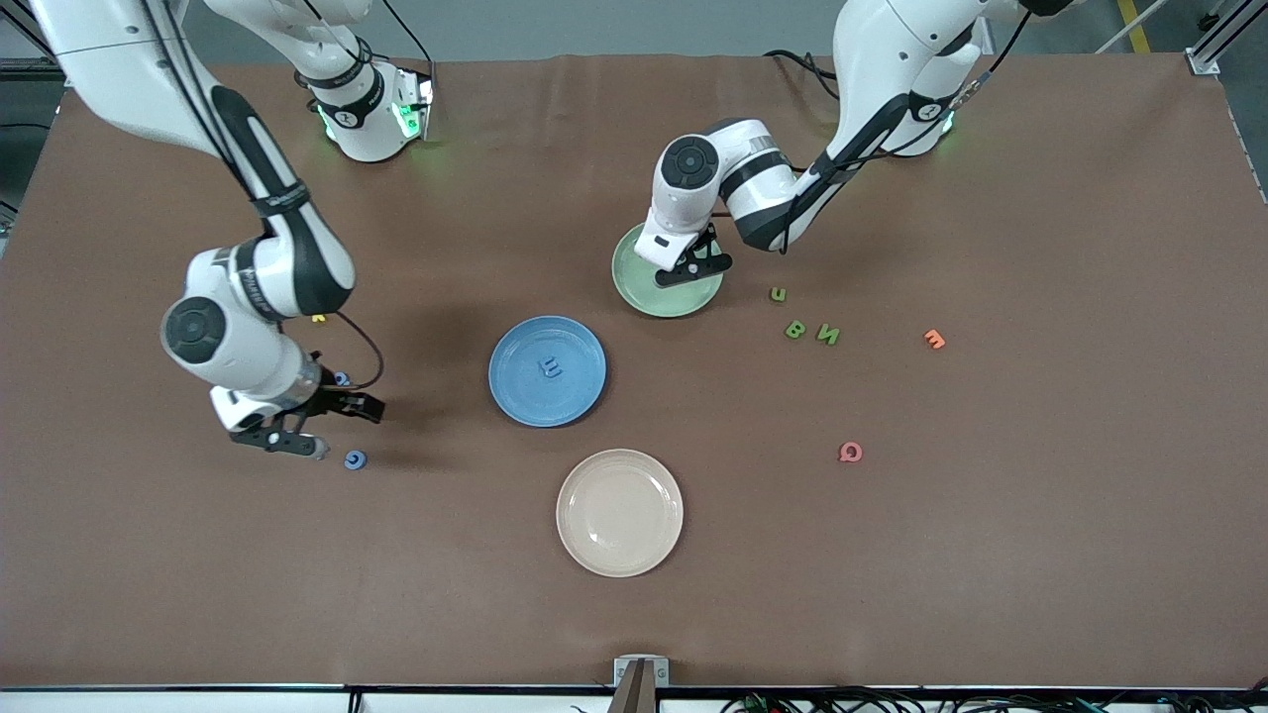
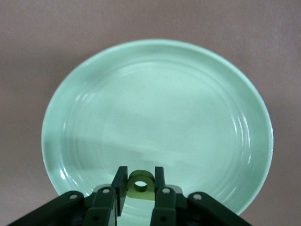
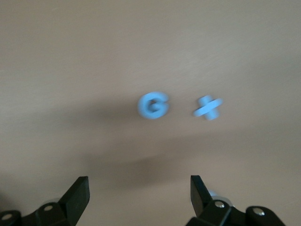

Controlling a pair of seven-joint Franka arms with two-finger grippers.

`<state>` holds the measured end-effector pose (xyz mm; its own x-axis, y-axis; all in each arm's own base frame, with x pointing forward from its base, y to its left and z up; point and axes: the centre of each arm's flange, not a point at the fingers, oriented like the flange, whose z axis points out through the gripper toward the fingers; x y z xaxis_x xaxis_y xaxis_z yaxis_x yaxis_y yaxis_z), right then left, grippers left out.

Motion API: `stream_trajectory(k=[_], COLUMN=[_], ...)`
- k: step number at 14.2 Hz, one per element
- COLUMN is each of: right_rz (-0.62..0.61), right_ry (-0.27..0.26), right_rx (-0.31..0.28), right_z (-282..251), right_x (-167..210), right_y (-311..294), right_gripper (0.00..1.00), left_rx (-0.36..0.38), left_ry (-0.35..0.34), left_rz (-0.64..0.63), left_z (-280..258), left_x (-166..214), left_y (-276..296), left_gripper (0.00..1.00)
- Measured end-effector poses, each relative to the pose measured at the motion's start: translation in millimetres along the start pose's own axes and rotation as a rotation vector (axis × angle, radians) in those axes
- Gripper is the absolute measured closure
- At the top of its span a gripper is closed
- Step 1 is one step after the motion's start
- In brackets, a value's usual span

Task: Sort letters by color into matching plates
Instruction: 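Open the left gripper over green plate while the right gripper grasps blue x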

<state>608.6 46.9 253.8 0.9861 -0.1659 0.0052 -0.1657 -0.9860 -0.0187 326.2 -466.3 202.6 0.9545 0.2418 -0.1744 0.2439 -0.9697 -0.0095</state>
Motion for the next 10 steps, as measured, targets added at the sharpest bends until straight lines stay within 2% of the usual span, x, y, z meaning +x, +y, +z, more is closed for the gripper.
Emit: stream_trajectory(k=[3, 4, 5, 6, 7, 10], right_rz=[-0.012, -0.018, -0.018, -0.018, -0.018, -0.027], right_ry=[-0.002, -0.005, -0.008, -0.009, -0.006, 0.001], right_rx=[-0.011, -0.008, -0.004, 0.000, 0.004, 0.012], right_z=[10.0, 15.7, 22.7, 29.5, 35.3, 47.7], right_x=[12.6, 17.9, 22.9, 26.7, 29.5, 34.6], right_y=[31.0, 39.2, 46.8, 52.4, 54.8, 53.1], right_gripper=[0.30, 0.31, 0.38, 0.38, 0.42, 0.43], left_rx=[0.015, 0.019, 0.019, 0.017, 0.011, -0.034], left_ry=[-0.005, -0.007, -0.006, -0.004, 0.003, 0.058], left_rz=[0.008, 0.007, 0.005, 0.001, -0.006, -0.025], left_z=[5.9, 7.4, 7.4, 6.1, 2.5, -32.1], left_x=[-7.7, -7.8, -6.4, -3.4, 1.8, 43.6], left_y=[-2.1, -3.6, -4.4, -5.1, -5.8, -16.6], left_gripper=[0.68, 0.60, 0.52, 0.43, 0.32, 0.03])
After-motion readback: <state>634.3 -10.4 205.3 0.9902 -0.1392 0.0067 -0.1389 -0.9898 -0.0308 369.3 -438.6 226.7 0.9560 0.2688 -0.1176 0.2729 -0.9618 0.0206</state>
